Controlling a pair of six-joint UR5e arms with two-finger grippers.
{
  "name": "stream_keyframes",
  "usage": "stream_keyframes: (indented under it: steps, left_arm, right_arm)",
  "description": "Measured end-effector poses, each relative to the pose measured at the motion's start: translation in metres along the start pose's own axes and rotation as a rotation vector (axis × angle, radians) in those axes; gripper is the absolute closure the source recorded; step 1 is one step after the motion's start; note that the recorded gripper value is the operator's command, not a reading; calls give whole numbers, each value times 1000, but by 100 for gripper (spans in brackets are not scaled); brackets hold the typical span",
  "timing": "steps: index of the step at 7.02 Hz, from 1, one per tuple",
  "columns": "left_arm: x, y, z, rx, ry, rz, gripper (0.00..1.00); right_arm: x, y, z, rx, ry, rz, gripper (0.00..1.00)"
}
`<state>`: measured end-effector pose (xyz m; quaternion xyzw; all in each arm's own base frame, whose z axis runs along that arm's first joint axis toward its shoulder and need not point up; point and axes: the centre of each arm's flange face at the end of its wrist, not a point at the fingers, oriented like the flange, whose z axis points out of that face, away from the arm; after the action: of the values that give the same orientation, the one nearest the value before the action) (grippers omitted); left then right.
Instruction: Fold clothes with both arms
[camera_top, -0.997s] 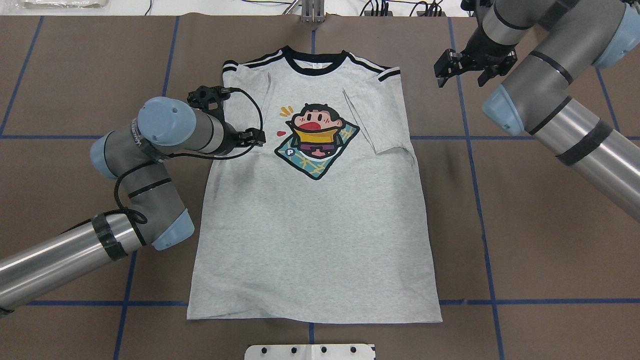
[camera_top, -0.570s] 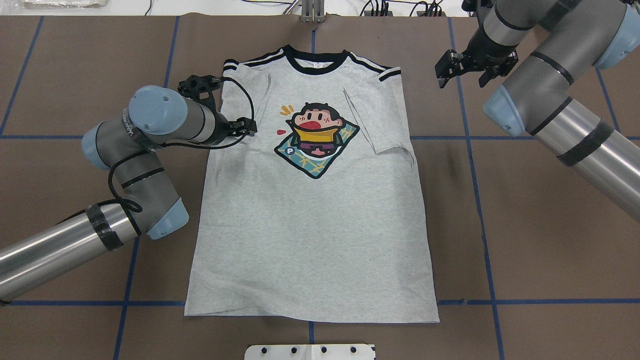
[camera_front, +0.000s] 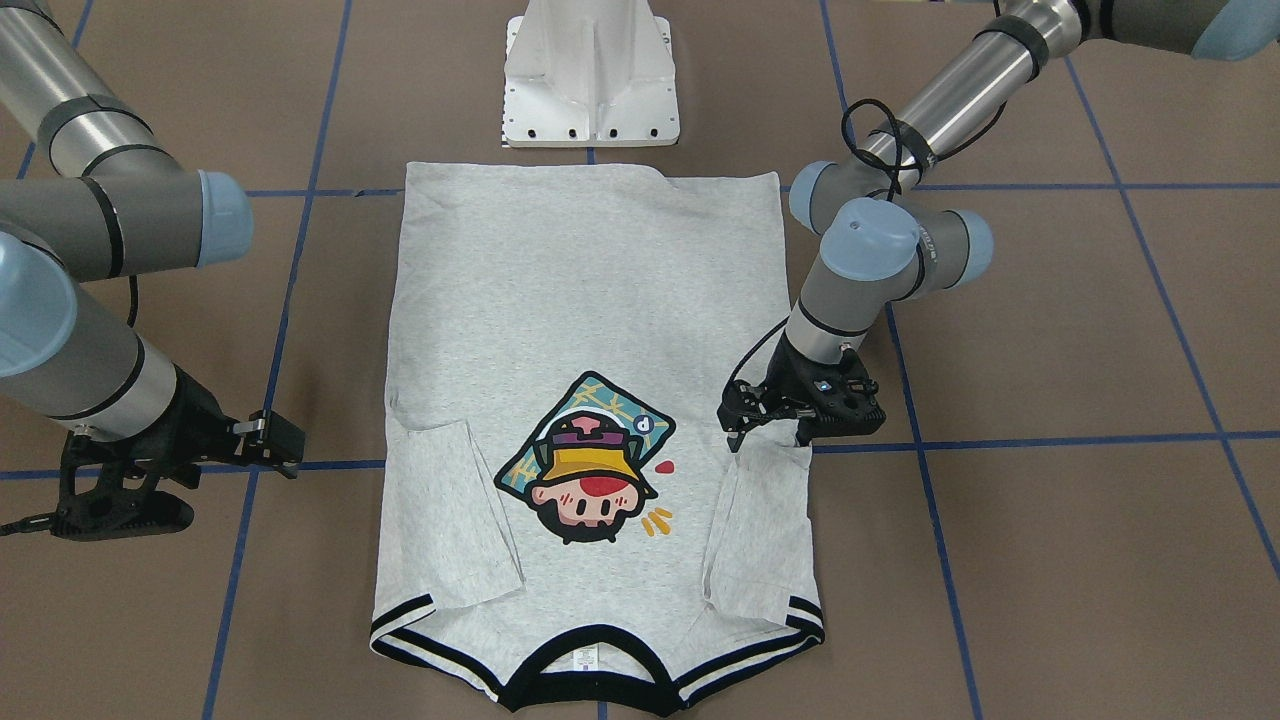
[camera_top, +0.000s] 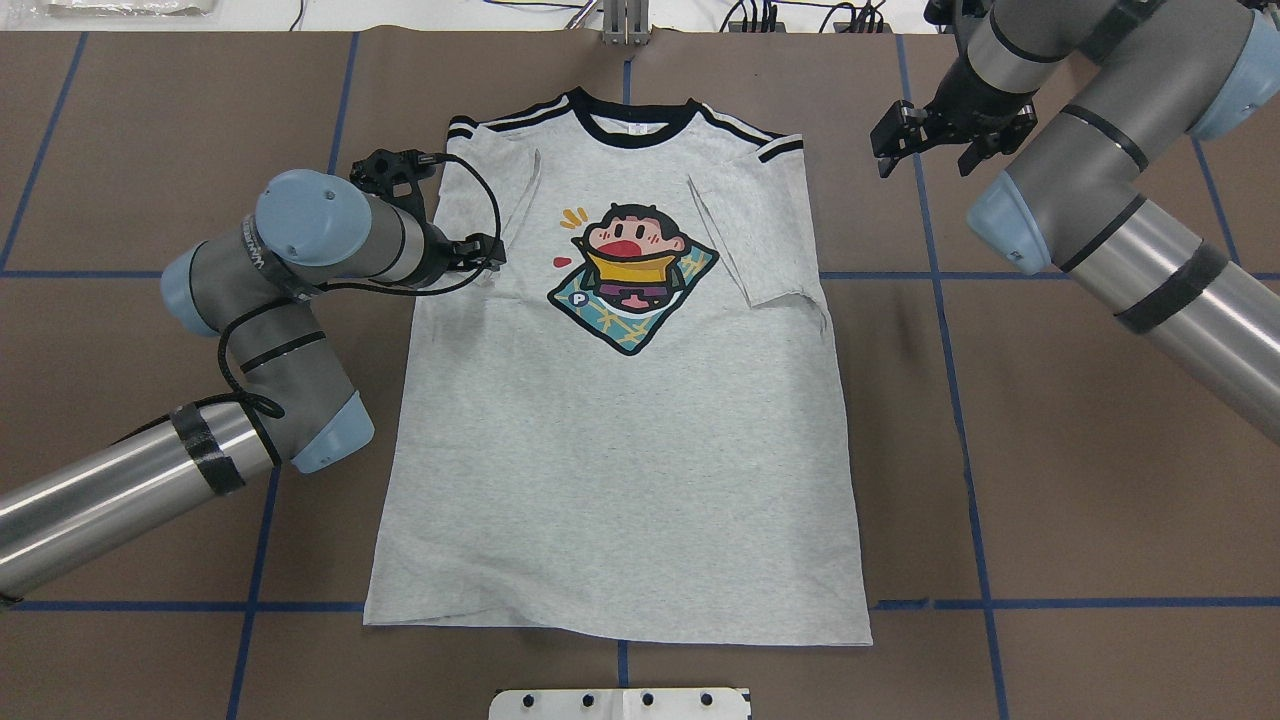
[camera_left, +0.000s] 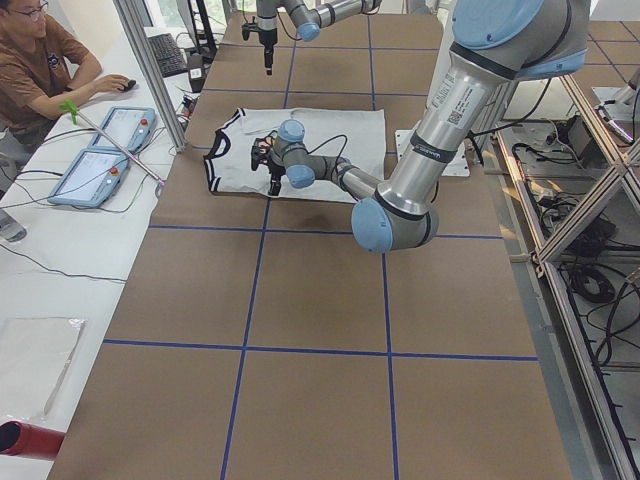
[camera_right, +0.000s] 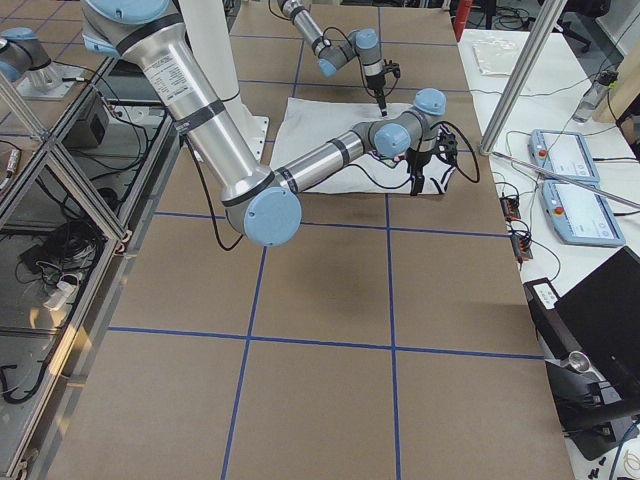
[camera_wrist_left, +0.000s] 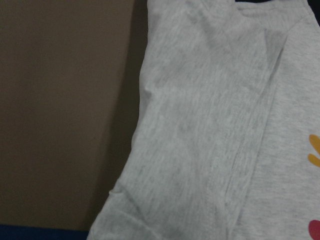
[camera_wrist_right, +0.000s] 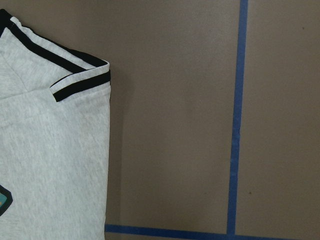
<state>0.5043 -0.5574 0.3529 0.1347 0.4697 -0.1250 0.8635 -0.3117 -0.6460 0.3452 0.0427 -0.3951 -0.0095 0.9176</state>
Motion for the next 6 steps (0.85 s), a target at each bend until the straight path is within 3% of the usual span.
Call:
stream_keyframes:
  steps: [3, 6]
  left_arm:
    - [-6, -6, -19, 9, 0, -6, 1]
    - [0, 5, -72, 8, -3, -11, 1]
  right_arm:
    - [5, 3, 1, -3, -1, 4, 0]
    - [9, 30, -1, -8, -17, 6, 0]
